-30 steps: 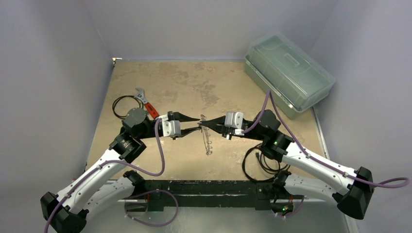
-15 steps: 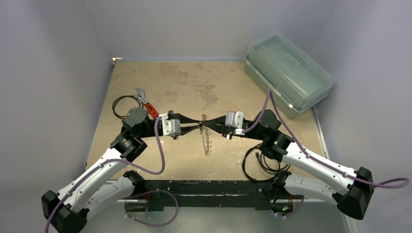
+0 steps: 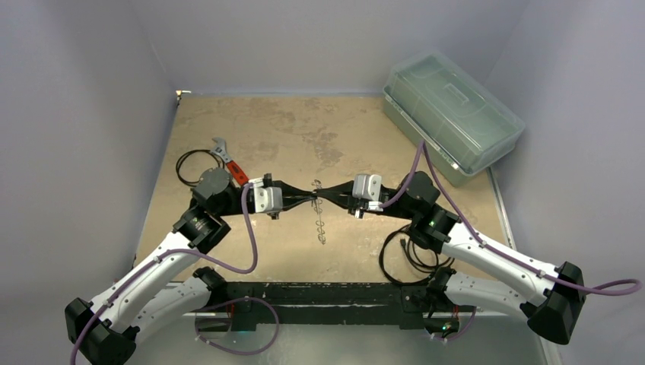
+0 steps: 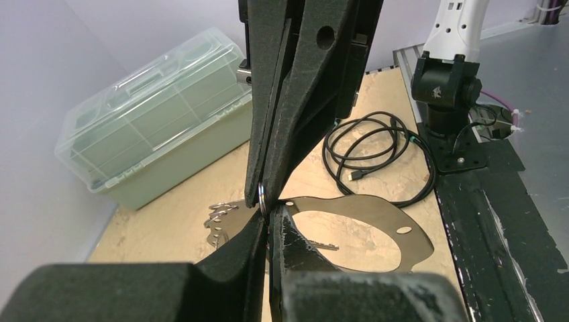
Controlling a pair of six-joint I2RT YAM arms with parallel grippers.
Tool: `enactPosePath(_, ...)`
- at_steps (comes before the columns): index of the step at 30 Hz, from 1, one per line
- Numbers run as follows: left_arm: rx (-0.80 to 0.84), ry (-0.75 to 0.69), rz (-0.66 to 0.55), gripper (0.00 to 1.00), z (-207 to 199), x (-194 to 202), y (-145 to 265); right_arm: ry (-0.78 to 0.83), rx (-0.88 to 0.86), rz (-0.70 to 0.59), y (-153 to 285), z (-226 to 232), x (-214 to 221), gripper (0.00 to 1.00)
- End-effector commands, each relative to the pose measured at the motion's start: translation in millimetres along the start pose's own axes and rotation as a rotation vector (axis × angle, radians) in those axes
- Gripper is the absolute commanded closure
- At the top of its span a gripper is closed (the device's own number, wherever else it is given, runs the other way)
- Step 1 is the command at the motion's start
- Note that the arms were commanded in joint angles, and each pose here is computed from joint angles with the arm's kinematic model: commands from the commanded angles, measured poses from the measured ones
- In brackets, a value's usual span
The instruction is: Put the keys on the keyring
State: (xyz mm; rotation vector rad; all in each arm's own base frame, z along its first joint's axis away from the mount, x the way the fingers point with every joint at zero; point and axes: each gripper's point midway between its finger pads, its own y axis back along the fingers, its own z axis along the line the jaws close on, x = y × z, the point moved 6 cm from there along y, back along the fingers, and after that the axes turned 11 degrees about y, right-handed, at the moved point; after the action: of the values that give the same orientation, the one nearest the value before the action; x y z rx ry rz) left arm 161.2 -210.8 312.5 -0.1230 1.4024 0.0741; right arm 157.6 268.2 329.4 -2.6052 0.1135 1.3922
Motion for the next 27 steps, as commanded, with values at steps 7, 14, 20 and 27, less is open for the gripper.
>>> enactPosePath(7, -0.046, -0.046, 0.059, 1.0, 9.7, 1.0, 2.6, 0.05, 0.052, 0.039, 13.1, -16.6, -24.4, 0.61)
enactPosePath(14, -0.058, -0.045, 0.158, 1.0, 12.6, 16.3, 6.1, 0.082, -0.04, 0.314, 21.0, -20.6, -5.1, 0.5)
enactPosePath(20, -0.032, -0.007, 0.182, 1.0, 10.6, 25.2, 3.9, 0.096, -0.125, 0.441, 22.2, -22.3, 3.2, 0.48)
enactPosePath(27, -0.011, 0.018, 0.181, 1.0, 7.5, 30.4, 2.5, 0.092, -0.202, 0.442, 8.9, -21.2, 9.0, 0.53)
